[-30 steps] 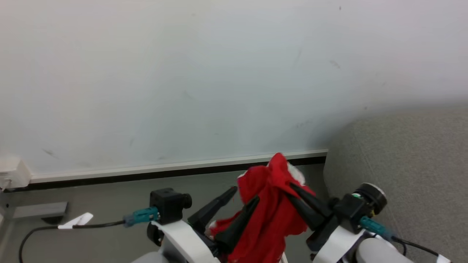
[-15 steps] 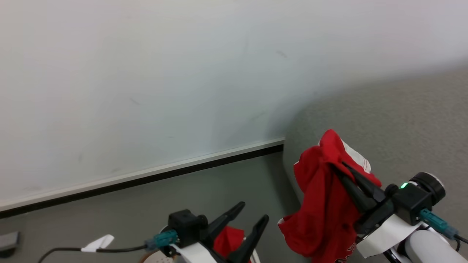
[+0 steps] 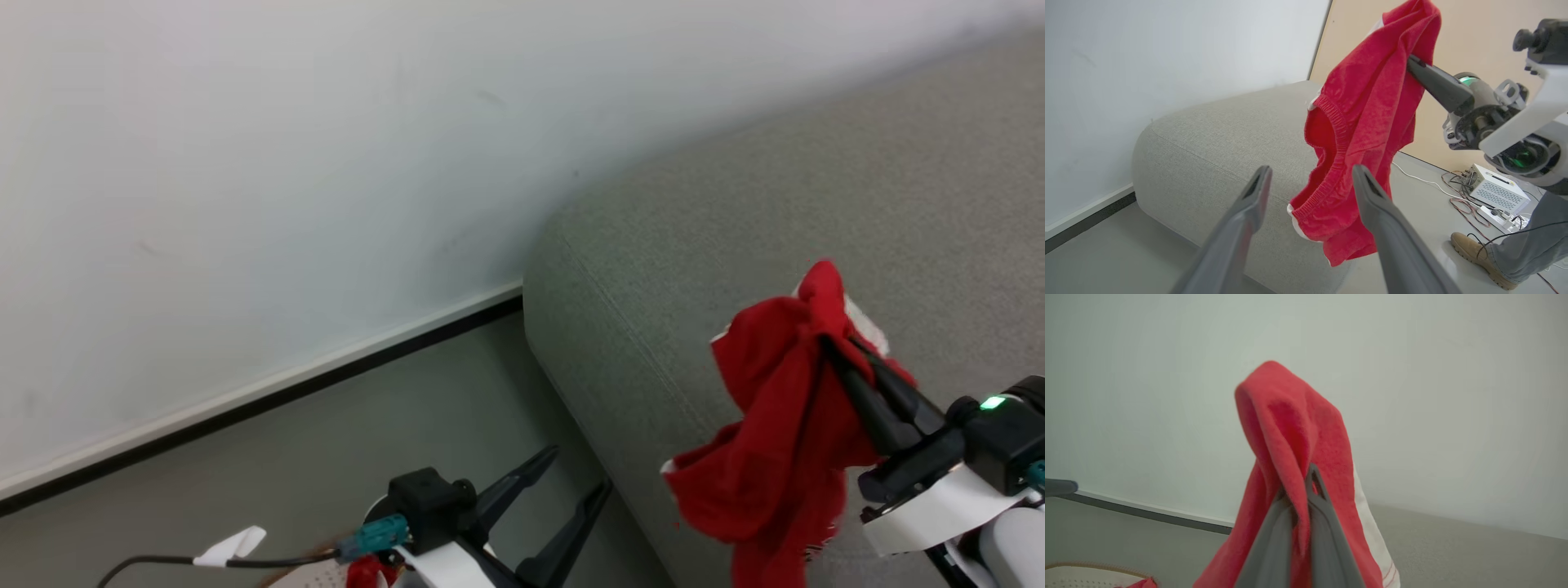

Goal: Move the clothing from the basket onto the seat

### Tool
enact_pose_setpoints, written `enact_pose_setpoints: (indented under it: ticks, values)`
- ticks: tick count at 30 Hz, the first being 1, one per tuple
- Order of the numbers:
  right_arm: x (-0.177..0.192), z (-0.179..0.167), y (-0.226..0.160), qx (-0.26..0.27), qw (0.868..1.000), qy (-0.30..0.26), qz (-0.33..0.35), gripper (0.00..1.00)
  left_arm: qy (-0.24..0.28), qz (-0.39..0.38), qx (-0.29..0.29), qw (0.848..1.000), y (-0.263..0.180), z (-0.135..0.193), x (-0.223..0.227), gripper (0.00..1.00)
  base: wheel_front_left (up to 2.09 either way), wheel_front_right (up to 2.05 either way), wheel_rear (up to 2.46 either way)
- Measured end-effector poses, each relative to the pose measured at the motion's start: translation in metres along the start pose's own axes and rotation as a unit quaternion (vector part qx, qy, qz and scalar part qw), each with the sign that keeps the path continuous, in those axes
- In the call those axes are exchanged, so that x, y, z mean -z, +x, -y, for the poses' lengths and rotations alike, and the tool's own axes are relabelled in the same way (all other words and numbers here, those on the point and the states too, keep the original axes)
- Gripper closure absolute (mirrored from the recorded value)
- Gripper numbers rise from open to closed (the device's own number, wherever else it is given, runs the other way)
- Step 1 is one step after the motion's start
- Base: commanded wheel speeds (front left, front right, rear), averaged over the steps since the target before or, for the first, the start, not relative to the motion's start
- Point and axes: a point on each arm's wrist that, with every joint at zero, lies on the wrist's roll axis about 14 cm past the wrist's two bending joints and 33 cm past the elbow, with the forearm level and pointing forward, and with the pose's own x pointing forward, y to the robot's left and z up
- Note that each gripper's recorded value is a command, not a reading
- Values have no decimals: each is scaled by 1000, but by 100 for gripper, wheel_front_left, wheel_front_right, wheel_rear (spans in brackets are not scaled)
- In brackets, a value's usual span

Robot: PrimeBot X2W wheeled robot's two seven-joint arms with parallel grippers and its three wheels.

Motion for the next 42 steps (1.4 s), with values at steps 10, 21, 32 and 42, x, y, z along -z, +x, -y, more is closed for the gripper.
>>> enact_pose_setpoints:
  ticks: [10,21,32,42]
  values:
    - [-4,78,29,80,994,-72,-20,100,4,6,7,1000,16,-44,-2,0,0,0,0]
    - [-17,187,137,180,972,-148,-22,100,17,35,-26,999,16,-128,-9,0,0,0,0]
    - [79,234,216,259,951,-144,-85,100,-1,54,-110,992,-18,-210,17,0,0,0,0]
    - [261,195,168,287,919,-60,-265,0,-26,36,-220,974,-71,-262,54,0,0,0,0]
